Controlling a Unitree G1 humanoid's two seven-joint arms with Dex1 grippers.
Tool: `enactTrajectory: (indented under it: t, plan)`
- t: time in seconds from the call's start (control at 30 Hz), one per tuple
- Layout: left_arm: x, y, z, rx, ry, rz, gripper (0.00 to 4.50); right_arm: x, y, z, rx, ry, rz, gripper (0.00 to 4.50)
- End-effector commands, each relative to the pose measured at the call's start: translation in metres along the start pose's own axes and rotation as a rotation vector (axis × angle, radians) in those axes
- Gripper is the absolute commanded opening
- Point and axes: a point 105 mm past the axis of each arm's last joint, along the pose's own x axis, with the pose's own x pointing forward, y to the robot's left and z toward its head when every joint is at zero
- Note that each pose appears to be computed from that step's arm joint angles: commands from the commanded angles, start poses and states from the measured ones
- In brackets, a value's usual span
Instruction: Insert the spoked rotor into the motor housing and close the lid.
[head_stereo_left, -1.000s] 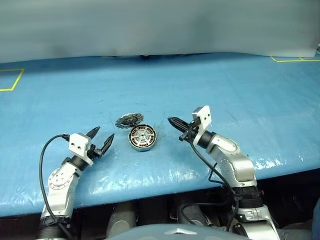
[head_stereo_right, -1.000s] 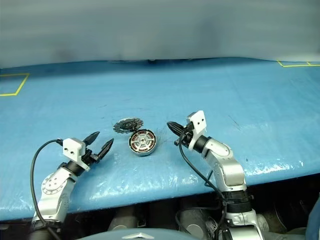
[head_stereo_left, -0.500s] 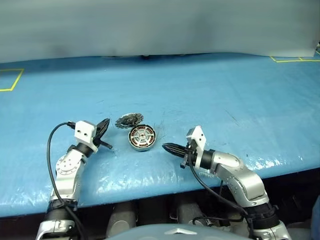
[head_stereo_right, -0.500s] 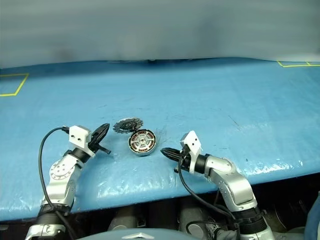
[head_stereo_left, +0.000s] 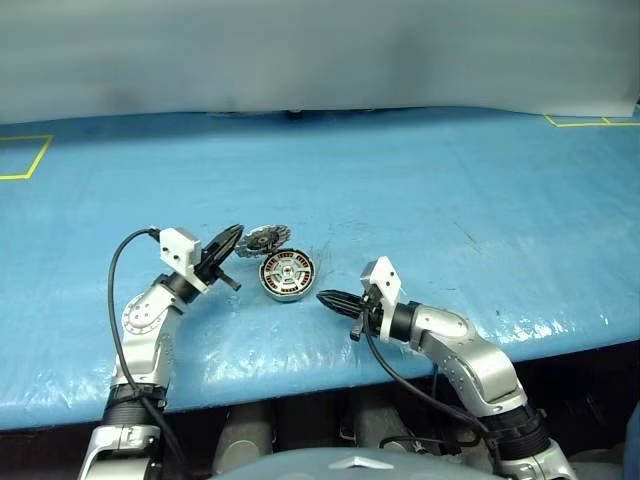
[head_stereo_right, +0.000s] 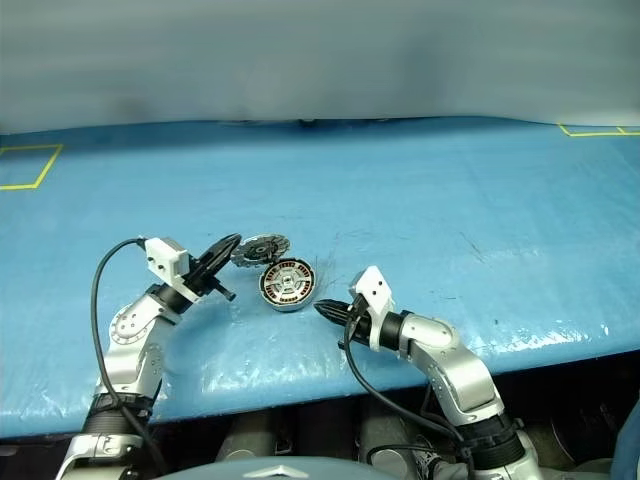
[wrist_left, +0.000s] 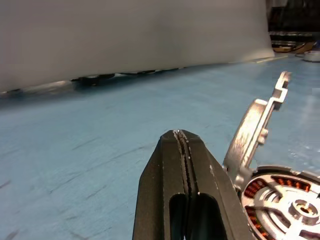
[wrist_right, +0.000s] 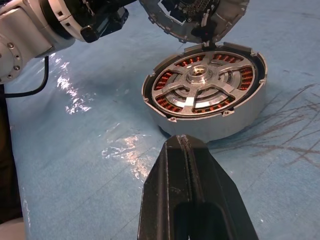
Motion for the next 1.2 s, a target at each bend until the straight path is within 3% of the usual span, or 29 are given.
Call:
enactTrajectory:
  t: [0.03,0.6,0.87,1.2]
  plan:
    - [0.009,-0.012,0.013,-0.001,-0.047,-0.068,0.02,0.0,0.001,0.01,-0.038,-0.033,-0.001,0.0]
    - [0.006,-0.023,0.0,-0.051,-0.003,-0.107,0.02,-0.004,-0.005,0.01,-0.043,-0.042,-0.049,0.0]
    - [0.003,-0.043,-0.016,-0.098,0.096,-0.22,0.02,-0.006,-0.008,0.013,-0.049,-0.054,-0.075,0.0]
    - [-0.006,-0.04,-0.033,-0.086,0.202,-0.207,0.02,-0.008,-0.011,0.014,-0.056,-0.063,-0.096,0.0]
